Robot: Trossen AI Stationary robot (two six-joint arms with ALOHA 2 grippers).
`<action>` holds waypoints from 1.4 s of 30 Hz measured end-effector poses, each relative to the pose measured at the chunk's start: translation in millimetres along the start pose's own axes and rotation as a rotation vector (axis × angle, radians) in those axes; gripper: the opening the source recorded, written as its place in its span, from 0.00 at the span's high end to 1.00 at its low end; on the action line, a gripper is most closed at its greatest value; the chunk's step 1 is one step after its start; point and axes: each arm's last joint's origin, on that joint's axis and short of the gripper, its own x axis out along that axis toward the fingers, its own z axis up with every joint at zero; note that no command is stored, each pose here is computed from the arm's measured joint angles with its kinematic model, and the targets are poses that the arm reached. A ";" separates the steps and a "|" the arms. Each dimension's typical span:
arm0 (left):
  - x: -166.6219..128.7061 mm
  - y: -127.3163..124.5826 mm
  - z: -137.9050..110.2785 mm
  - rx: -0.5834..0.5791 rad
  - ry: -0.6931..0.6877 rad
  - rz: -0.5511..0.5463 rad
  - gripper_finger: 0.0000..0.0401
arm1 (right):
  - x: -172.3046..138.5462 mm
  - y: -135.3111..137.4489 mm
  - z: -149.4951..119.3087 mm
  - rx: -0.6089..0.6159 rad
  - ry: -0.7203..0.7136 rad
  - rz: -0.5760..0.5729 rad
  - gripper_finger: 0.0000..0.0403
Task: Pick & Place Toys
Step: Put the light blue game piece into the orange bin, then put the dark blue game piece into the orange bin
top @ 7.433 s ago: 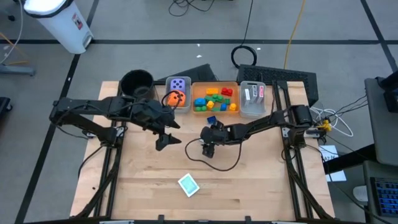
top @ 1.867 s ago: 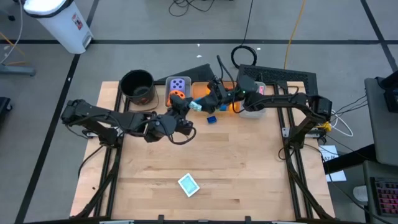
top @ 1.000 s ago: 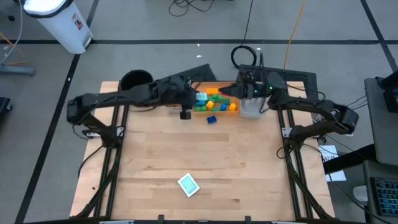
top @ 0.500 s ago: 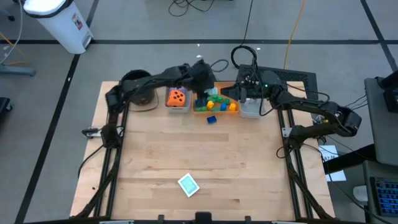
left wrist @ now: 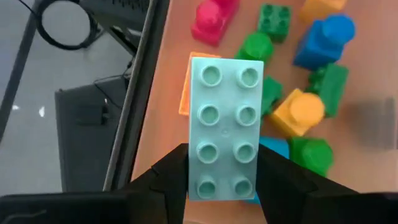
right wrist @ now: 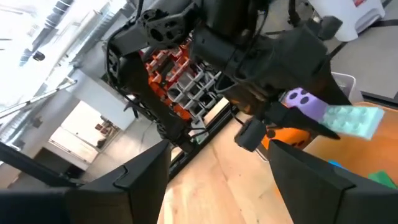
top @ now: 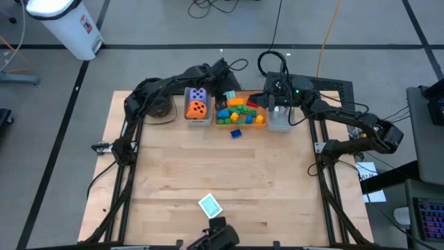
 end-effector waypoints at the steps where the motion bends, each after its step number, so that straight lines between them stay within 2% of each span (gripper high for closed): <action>1: 3.3 0.3 -0.3 -0.002 0.000 -0.005 0.58 | 0.0 -0.2 -0.2 -0.007 0.002 -0.003 0.36; 4: 17.3 0.2 -4.1 -0.007 0.026 -0.019 0.56 | 0.0 -0.5 -0.5 -0.008 0.004 -0.006 0.36; 9: 35.1 -3.4 -8.0 -0.005 0.059 -0.037 0.65 | -0.1 -1.2 -1.4 -0.001 0.012 -0.013 0.36; 12: 39.2 -3.6 -8.7 -0.004 0.062 -0.038 0.65 | -0.1 -2.0 -2.4 0.007 0.021 -0.020 0.36; 18: 47.4 -2.2 -14.0 -0.018 0.095 -0.044 0.55 | 0.0 -2.3 -3.0 0.010 0.026 -0.023 0.36; 21: 50.1 -2.1 -14.9 -0.021 0.101 -0.040 0.54 | 0.0 -2.5 -3.2 0.012 0.027 -0.025 0.36; 30: 50.2 0.6 -11.7 -0.041 0.091 0.039 0.65 | 0.0 -3.2 -4.2 0.020 0.036 -0.033 0.36; 35: 38.8 -0.7 -5.6 -0.082 0.082 0.026 0.63 | 0.0 -3.2 -4.3 0.020 0.036 -0.033 0.36; 42: -23.4 -7.0 26.3 -0.138 -0.024 -0.074 0.49 | -0.2 -3.1 -3.3 0.007 0.029 -0.030 0.36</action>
